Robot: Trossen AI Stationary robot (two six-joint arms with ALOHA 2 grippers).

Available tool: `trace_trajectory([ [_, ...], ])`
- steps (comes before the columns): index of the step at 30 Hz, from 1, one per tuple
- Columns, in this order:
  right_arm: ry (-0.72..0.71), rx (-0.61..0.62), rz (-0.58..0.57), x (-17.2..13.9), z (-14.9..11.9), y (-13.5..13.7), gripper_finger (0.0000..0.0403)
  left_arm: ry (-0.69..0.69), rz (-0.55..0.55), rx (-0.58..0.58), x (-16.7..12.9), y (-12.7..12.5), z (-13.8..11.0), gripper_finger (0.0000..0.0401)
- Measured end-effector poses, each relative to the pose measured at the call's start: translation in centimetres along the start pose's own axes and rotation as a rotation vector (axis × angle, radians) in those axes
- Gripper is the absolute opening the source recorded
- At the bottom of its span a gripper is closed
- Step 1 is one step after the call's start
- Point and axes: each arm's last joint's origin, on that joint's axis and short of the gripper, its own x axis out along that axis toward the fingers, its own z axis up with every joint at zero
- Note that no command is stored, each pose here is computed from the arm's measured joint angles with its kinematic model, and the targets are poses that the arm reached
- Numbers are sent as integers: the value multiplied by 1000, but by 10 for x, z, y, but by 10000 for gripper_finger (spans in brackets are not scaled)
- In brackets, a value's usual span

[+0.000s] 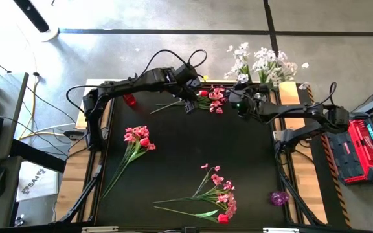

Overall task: Sort flowers into vase by color
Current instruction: Put the white flowers into the transparent flower vase

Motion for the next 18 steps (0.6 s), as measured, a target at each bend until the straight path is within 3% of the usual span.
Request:
trace_trajectory([
  [7, 24, 20, -13, 1, -13, -1, 0, 15, 0, -5, 0, 0, -1, 78],
  [18, 135, 241, 39, 5, -38, -7, 0, 30, 3, -11, 0, 0, -3, 78],
])
